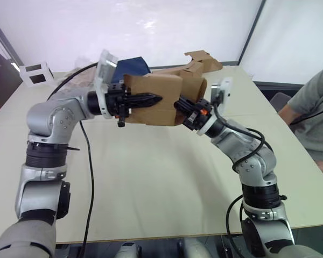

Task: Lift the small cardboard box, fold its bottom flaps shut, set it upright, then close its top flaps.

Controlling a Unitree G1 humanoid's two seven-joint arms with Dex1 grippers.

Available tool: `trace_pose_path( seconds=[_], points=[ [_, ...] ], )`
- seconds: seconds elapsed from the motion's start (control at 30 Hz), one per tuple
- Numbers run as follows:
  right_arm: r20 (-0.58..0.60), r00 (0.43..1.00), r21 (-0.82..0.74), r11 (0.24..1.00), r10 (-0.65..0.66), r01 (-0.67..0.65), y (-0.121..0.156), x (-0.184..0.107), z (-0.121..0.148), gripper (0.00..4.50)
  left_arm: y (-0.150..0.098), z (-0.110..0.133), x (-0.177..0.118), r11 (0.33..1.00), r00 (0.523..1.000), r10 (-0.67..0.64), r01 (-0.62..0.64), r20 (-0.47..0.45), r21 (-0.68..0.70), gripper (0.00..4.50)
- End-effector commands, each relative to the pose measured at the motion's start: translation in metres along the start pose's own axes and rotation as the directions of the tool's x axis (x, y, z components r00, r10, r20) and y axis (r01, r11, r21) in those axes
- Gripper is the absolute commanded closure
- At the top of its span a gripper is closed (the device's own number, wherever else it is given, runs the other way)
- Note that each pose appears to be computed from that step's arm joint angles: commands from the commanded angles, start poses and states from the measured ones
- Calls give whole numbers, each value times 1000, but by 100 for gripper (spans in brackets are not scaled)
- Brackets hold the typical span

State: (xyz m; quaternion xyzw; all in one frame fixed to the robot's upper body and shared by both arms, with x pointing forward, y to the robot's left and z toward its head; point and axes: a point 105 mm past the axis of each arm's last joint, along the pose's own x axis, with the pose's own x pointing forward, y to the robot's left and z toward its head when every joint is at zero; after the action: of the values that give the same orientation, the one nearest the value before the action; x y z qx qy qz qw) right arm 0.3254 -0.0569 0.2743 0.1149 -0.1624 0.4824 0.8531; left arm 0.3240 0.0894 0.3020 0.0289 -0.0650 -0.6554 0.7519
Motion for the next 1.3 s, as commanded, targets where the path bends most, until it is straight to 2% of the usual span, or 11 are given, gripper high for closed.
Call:
trace_pose_path(
  seconds=[0.03,0.13,0.43,0.5,0.57,0.6,0.87,1.3],
  points=[
    [37,996,-84,994,75,-72,12,-5,20,447,6,7,2,999,999,28,-29,22,28,450],
    [-10,998,-133,989,57,-57,2,-16,19,447,11,7,3,999,998,40,-41,40,32,450],
    [-43,999,-165,986,0,-7,-15,-44,33,447,16,3,5,997,998,53,-56,46,48,450],
    [-109,994,-165,986,-18,0,-18,-58,24,447,18,2,4,997,997,60,-62,47,46,450],
    [-280,959,-188,982,-39,-15,-22,-75,-14,447,17,4,3,998,997,53,-55,55,36,450],
    [-308,951,-186,982,-40,-19,-21,-77,-24,447,17,5,3,998,997,48,-49,56,32,450],
    [-291,956,-201,979,-41,-20,-21,-65,-35,447,18,10,-1,999,996,47,-47,81,-2,450],
    [-185,981,-193,981,-51,14,-32,-42,-27,447,8,6,1,999,997,16,-14,70,-33,450]
  ],
)
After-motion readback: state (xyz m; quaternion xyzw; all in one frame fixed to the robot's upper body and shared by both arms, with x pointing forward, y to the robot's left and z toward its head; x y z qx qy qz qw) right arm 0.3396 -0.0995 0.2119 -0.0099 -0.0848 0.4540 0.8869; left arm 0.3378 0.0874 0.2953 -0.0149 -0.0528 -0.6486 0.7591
